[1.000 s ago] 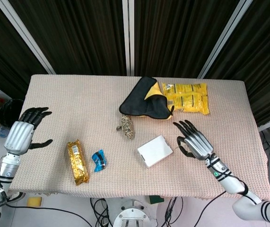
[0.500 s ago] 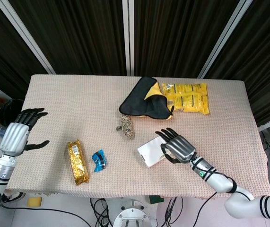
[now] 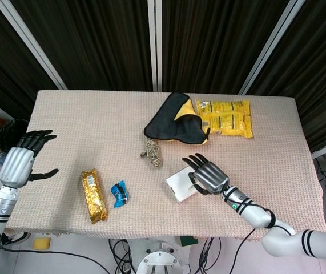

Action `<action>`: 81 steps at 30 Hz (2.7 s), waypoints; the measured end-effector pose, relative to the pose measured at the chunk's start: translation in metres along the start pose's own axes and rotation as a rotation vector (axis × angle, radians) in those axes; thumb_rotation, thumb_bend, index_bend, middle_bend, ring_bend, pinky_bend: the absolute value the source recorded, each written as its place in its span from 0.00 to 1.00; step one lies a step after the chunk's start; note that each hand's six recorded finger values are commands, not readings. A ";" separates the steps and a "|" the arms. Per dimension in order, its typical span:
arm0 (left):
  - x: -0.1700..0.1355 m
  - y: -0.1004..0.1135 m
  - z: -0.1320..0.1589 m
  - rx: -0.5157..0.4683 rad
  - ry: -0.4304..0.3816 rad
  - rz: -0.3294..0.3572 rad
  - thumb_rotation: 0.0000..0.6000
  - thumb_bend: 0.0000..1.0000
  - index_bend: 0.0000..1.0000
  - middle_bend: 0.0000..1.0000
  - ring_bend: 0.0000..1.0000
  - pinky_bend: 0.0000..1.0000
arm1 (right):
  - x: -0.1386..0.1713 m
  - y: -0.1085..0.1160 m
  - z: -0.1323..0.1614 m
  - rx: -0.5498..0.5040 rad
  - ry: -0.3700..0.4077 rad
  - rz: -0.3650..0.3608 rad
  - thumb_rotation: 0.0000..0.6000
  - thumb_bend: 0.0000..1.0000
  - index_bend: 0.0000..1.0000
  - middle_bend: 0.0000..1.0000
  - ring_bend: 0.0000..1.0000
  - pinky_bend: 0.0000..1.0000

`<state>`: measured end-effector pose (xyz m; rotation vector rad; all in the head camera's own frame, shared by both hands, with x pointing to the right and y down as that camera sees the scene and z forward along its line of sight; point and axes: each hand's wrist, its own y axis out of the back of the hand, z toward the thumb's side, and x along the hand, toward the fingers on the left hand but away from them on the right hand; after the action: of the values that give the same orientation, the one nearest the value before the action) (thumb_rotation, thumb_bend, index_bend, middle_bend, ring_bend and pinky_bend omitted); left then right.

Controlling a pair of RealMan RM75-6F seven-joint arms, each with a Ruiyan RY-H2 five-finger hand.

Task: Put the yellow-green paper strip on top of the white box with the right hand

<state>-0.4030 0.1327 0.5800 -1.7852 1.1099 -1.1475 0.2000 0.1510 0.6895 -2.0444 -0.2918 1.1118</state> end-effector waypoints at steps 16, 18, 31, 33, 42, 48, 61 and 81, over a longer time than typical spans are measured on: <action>0.001 0.001 0.000 0.002 0.000 0.000 1.00 0.01 0.20 0.15 0.12 0.12 | -0.006 -0.005 0.000 0.009 -0.001 0.004 1.00 0.44 0.58 0.00 0.00 0.00; 0.001 0.001 0.000 0.002 0.001 -0.002 1.00 0.01 0.20 0.15 0.12 0.12 | -0.006 -0.005 0.000 0.009 -0.001 0.004 1.00 0.44 0.56 0.00 0.00 0.00; 0.000 0.001 -0.001 0.000 0.004 -0.005 1.00 0.01 0.20 0.15 0.12 0.12 | -0.007 -0.007 0.001 0.009 0.005 0.009 1.00 0.44 0.39 0.00 0.00 0.00; 0.001 0.001 -0.001 0.000 0.004 -0.005 1.00 0.01 0.20 0.15 0.12 0.12 | -0.007 -0.008 0.001 0.010 0.006 0.008 1.00 0.44 0.37 0.00 0.00 0.00; 0.001 0.000 -0.002 0.000 0.005 -0.007 1.00 0.01 0.20 0.15 0.12 0.12 | -0.005 -0.005 0.004 0.002 0.024 -0.017 1.00 0.43 0.25 0.00 0.00 0.00; 0.001 0.000 -0.001 0.001 0.003 -0.009 1.00 0.01 0.20 0.15 0.12 0.12 | -0.003 0.001 0.003 -0.008 0.027 -0.043 1.00 0.43 0.23 0.00 0.00 0.00; 0.002 -0.002 0.000 0.004 0.002 -0.015 1.00 0.01 0.20 0.15 0.12 0.12 | 0.017 0.023 -0.008 0.045 0.034 -0.198 1.00 0.49 0.27 0.00 0.00 0.00; 0.001 -0.005 0.002 0.009 -0.002 -0.030 1.00 0.02 0.20 0.15 0.12 0.12 | 0.044 -0.001 -0.018 0.072 0.015 -0.059 0.64 1.00 0.27 0.00 0.00 0.00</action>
<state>-0.3994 0.1338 0.5837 -1.8008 1.0790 -1.1667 0.2407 0.1653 0.6686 -1.9679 -0.2985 1.0559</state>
